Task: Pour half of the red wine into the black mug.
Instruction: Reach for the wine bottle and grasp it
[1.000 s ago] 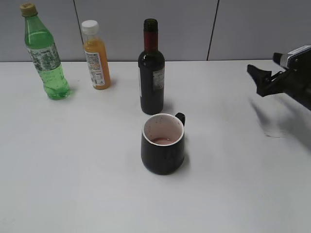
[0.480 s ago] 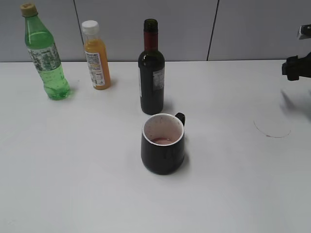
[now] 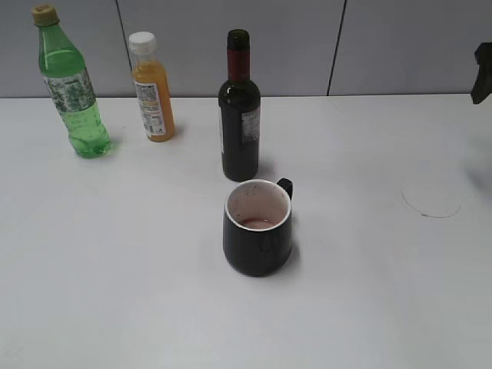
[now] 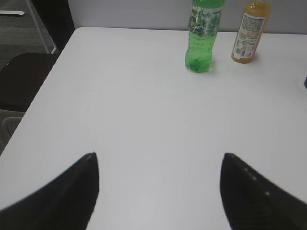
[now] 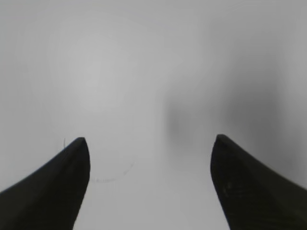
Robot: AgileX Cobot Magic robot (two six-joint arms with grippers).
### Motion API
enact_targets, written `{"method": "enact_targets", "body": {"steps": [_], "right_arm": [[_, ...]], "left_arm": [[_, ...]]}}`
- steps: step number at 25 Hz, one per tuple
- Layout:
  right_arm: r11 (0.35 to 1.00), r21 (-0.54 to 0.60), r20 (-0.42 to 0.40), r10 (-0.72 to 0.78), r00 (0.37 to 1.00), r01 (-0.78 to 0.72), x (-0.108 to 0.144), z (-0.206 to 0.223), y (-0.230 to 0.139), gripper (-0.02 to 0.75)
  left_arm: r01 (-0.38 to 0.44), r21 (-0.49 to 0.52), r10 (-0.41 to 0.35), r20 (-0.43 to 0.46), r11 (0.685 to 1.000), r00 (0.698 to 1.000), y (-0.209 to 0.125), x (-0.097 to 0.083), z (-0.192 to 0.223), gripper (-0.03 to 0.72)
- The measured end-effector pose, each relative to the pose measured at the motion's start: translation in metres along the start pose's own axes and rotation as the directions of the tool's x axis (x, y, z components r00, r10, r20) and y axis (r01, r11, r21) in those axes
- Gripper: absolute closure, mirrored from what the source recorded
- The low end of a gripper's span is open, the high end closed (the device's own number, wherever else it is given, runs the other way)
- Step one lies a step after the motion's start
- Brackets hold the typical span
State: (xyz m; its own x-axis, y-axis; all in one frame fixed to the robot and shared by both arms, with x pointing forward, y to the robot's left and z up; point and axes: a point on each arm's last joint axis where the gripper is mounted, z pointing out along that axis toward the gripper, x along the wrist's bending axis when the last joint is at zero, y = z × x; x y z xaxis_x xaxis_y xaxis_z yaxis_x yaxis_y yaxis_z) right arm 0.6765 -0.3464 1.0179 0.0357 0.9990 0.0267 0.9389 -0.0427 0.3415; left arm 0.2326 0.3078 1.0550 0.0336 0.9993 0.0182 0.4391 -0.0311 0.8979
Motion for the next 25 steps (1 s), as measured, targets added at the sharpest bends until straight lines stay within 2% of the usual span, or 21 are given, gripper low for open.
{"method": "enact_targets", "body": {"steps": [2,6,10,18,25], "right_arm": [[0.998,0.061,-0.010,-0.002,1.000,0.003,0.002,-0.017,-0.002,0.144],[0.999,0.050,-0.034,0.006,0.999,-0.004,0.006,-0.045,-0.009,0.144],[0.999,0.044,-0.044,0.010,0.999,-0.008,0.010,-0.073,-0.033,0.144],[0.987,0.136,-0.066,-0.079,0.995,0.087,0.019,-0.102,-0.135,0.150],[0.988,0.131,-0.082,-0.075,0.994,0.085,0.027,-0.107,-0.220,0.153]], "left_arm": [[0.000,0.000,0.000,0.000,1.000,1.000,0.000,0.000,0.000,0.099],[0.000,0.000,0.000,0.000,1.000,1.000,0.000,0.000,0.000,0.099],[0.000,0.000,0.000,0.000,1.000,1.000,0.000,0.000,0.000,0.099],[0.000,0.000,0.000,0.000,1.000,1.000,0.000,0.000,0.000,0.099],[0.000,0.000,0.000,0.000,1.000,1.000,0.000,0.000,0.000,0.099]]}}
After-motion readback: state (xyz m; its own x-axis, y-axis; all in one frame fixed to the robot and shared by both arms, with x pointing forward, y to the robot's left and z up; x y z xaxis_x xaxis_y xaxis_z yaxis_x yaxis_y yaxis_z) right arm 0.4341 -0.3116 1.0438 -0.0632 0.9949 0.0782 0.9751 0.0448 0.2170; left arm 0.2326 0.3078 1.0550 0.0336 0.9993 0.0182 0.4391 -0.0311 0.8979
